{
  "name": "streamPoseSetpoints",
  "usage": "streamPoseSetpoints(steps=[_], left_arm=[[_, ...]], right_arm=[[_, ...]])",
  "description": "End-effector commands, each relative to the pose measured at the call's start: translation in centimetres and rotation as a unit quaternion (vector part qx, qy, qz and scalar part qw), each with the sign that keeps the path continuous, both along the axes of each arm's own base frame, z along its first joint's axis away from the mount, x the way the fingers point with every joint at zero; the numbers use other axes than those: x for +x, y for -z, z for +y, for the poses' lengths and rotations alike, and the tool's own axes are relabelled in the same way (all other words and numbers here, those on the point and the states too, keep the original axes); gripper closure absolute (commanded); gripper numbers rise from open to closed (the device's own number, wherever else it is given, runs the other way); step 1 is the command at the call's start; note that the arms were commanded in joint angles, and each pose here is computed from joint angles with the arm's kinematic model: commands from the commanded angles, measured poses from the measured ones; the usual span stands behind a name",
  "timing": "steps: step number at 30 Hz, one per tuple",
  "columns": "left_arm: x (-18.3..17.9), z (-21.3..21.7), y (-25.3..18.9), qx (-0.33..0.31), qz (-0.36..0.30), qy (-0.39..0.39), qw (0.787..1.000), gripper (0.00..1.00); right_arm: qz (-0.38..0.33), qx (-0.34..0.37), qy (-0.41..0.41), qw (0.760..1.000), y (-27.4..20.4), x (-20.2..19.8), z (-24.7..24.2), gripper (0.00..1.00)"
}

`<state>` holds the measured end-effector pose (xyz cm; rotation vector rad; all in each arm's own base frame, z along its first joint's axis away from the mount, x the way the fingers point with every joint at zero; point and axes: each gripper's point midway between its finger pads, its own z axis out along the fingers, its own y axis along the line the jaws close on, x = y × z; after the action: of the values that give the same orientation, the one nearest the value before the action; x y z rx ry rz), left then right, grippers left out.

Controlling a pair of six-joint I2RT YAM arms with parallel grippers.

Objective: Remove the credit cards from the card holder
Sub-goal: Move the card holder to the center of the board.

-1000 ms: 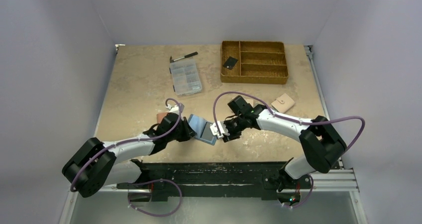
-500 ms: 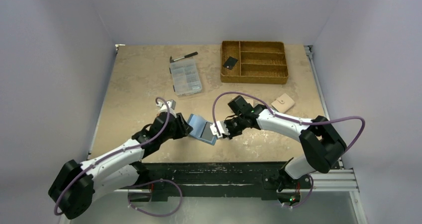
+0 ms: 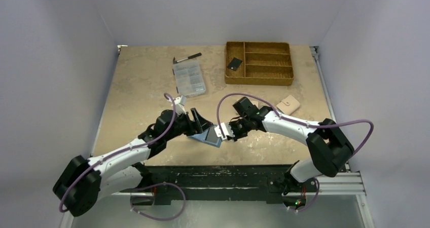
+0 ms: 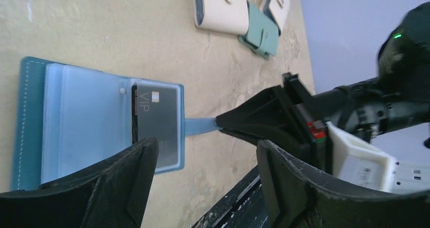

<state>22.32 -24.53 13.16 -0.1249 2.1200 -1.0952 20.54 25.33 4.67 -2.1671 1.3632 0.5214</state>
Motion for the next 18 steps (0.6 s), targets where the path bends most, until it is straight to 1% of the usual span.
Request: streamPoseSetpoints(steps=[1, 5, 11, 12, 15, 18], left_arm=[[0.0, -2.5, -0.1, -0.052, 0.002, 0.047, 0.998, 0.27], [0.5, -3.2, 1.7, -0.038, 0.016, 0.056, 0.998, 0.31], [1.5, -3.8, 2.6, -0.031, 0.013, 0.057, 0.998, 0.32], [1.6, -3.9, 2.4, -0.037, 0.009, 0.052, 0.998, 0.32], [2.1, -3.7, 1.6, -0.053, -0.011, 0.036, 0.998, 0.3], [2.5, -3.5, 1.1, -0.062, -0.021, 0.026, 0.998, 0.27]], right_arm=[[-0.024, 0.013, 0.01, 1.0, -1.7, 1.0, -0.7, 1.0], [-0.019, 0.018, 0.022, 0.999, -1.9, 1.6, -1.7, 1.0], [-0.018, 0.027, 0.049, 0.998, -2.4, 2.7, -3.1, 1.0], [-0.017, 0.031, 0.055, 0.998, -2.5, 2.8, -3.2, 0.96], [-0.018, 0.046, 0.068, 0.996, -3.1, 3.1, -3.4, 0.8], [-0.009, 0.066, 0.075, 0.995, -4.1, 2.9, -3.3, 0.67]])
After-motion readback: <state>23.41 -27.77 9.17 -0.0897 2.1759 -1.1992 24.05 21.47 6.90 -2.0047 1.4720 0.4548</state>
